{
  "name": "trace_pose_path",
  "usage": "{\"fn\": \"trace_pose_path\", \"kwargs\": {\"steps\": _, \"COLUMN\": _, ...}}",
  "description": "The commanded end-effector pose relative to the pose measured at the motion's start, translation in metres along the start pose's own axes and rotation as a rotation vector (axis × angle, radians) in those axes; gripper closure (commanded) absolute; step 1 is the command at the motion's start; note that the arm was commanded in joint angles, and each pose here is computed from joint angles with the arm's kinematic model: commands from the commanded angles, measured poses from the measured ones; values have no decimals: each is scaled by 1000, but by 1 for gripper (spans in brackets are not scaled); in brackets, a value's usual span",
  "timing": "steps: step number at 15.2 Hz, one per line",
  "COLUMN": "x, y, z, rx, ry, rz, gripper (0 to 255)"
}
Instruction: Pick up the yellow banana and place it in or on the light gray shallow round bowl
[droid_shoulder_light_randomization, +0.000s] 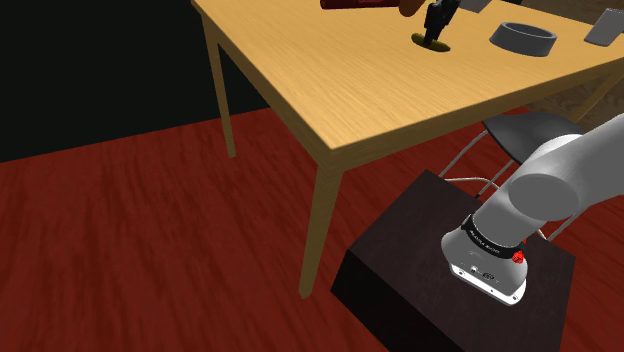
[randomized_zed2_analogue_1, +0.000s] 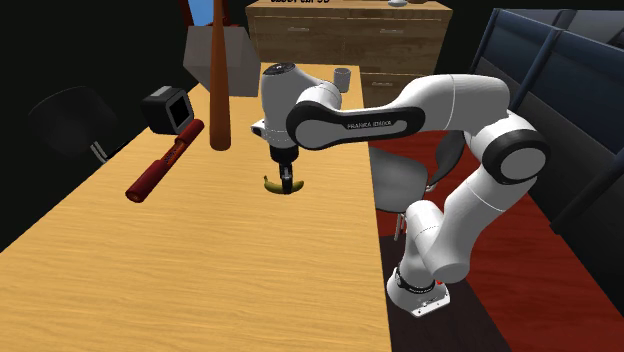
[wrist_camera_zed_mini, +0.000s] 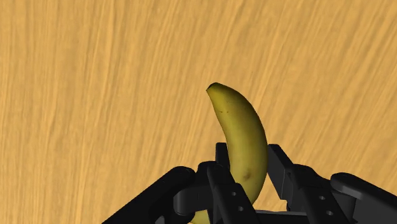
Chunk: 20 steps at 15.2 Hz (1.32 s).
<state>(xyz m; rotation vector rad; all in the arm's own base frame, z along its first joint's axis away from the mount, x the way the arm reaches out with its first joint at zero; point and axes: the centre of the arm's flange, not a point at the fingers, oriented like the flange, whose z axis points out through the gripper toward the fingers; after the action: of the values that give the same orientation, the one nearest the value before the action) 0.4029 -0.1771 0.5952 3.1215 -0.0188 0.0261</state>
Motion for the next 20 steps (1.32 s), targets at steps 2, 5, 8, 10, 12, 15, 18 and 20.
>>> {"fn": "trace_pose_path", "kwargs": {"steps": 2, "x": 0, "y": 0, "z": 0, "rx": 0, "ry": 0, "rz": 0, "gripper": 255}}
{"fn": "trace_pose_path", "kwargs": {"steps": 5, "x": 0, "y": 0, "z": 0, "rx": 0, "ry": 0, "rz": 0, "gripper": 255}}
{"fn": "trace_pose_path", "kwargs": {"steps": 8, "x": 0, "y": 0, "z": 0, "rx": 0, "ry": 0, "rz": 0, "gripper": 255}}
{"fn": "trace_pose_path", "kwargs": {"steps": 10, "x": 0, "y": 0, "z": -10, "rx": 0, "ry": 0, "rz": 0, "gripper": 255}}
{"fn": "trace_pose_path", "kwargs": {"steps": 12, "x": 0, "y": 0, "z": -21, "rx": 0, "ry": 0, "rz": 0, "gripper": 255}}
{"fn": "trace_pose_path", "kwargs": {"steps": 15, "x": 1, "y": 1, "z": -37, "rx": 0, "ry": 0, "rz": 0, "gripper": 255}}
{"fn": "trace_pose_path", "kwargs": {"steps": 18, "x": 1, "y": 1, "z": -53, "rx": 0, "ry": 0, "rz": 0, "gripper": 255}}
{"fn": "trace_pose_path", "kwargs": {"steps": 20, "x": 1, "y": 1, "z": -63, "rx": 0, "ry": 0, "rz": 0, "gripper": 255}}
